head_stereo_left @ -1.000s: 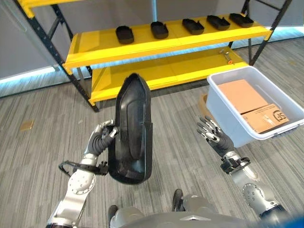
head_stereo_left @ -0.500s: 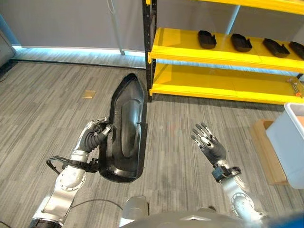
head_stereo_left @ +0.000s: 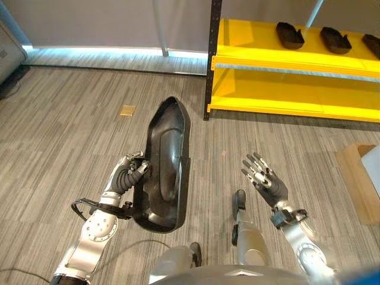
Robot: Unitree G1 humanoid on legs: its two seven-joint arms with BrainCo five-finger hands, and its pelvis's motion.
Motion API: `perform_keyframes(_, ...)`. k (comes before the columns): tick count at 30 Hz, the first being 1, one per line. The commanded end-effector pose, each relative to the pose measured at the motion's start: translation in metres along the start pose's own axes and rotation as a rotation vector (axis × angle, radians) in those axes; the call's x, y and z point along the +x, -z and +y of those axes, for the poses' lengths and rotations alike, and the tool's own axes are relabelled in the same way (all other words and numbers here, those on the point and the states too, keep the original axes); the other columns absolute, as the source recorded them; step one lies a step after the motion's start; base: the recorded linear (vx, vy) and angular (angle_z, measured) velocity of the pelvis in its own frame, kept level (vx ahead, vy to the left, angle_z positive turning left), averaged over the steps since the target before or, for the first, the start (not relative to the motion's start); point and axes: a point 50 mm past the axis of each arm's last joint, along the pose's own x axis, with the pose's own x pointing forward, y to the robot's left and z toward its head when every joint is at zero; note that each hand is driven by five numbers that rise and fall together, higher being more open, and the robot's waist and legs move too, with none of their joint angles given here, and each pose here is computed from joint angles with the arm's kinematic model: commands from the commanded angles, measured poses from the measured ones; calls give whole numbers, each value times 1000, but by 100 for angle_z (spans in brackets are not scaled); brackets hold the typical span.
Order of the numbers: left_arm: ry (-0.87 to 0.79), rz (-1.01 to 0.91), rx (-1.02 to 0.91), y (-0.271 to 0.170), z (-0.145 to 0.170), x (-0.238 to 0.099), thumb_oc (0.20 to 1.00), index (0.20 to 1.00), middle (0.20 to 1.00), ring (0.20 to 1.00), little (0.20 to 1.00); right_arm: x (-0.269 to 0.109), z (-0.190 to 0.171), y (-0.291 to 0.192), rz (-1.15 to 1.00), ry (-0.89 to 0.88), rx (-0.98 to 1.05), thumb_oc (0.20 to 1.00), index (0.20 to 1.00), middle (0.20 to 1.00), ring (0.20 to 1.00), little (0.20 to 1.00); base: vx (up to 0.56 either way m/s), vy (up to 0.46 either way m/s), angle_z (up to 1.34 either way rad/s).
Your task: Move parts from the plastic box to the shelf.
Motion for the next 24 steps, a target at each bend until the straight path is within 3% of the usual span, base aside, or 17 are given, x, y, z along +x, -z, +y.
perform_keyframes(1, -70, -232, -20, -41, 18, 12, 200, 200, 200, 200, 200, 9, 12, -15, -94, -66, -21, 1000, 1000, 1000, 1000, 1000, 559, -432, 50)
perform_keyframes(17, -16, -221, -125, -44, 15, 10, 200, 200, 200, 200, 200, 1, -2, -34, -93, -63, -133, 1000, 1000, 1000, 1000, 1000, 199, -249, 10)
perform_keyframes(24, -33, -226, -112, -44, 14, 7, 200, 200, 200, 200, 200, -4, -8, -36, -110, -27, -135, 1000, 1000, 1000, 1000, 1000, 195, 98, -34)
